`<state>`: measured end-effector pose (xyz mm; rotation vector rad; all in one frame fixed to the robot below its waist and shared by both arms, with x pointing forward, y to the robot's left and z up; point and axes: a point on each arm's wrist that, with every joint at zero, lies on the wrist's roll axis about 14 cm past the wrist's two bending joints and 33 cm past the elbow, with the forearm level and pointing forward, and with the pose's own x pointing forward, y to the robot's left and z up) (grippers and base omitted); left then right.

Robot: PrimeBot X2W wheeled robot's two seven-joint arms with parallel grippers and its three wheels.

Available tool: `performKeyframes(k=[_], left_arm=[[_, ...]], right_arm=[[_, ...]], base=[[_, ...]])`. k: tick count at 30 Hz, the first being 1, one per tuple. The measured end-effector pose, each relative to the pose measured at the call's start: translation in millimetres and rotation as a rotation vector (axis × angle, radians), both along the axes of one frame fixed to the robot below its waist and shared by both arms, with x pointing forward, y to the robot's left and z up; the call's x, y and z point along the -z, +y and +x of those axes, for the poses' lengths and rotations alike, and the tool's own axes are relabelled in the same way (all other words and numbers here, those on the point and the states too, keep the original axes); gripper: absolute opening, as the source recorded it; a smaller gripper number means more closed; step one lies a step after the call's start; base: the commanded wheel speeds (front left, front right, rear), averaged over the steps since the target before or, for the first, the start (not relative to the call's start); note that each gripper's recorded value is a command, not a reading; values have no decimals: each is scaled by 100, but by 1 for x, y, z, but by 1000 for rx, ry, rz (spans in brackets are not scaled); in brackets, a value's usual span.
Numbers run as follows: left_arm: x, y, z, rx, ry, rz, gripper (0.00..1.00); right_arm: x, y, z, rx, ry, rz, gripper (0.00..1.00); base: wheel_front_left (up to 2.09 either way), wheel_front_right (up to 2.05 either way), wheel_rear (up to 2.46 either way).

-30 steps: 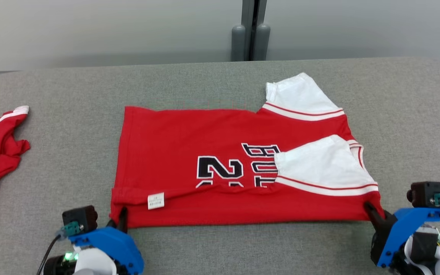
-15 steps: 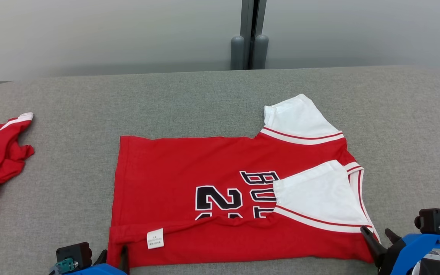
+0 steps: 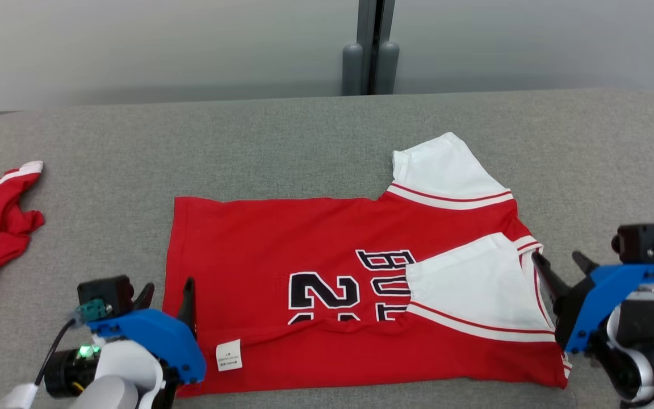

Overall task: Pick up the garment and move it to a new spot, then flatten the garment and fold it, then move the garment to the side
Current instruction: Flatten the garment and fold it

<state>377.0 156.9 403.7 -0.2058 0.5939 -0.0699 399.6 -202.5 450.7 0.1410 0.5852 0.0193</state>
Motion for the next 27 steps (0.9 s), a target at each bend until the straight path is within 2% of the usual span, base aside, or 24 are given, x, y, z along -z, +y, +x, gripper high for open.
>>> performKeyframes(k=[14, 27], left_arm=[[34, 12, 87, 76, 104, 169, 100], [56, 22, 132, 90, 112, 202, 100]], right_arm=[[0, -5, 93, -130, 80, -155, 100], [37, -5, 132, -164, 153, -178, 100]], base=[[0, 0, 0], [0, 0, 0]])
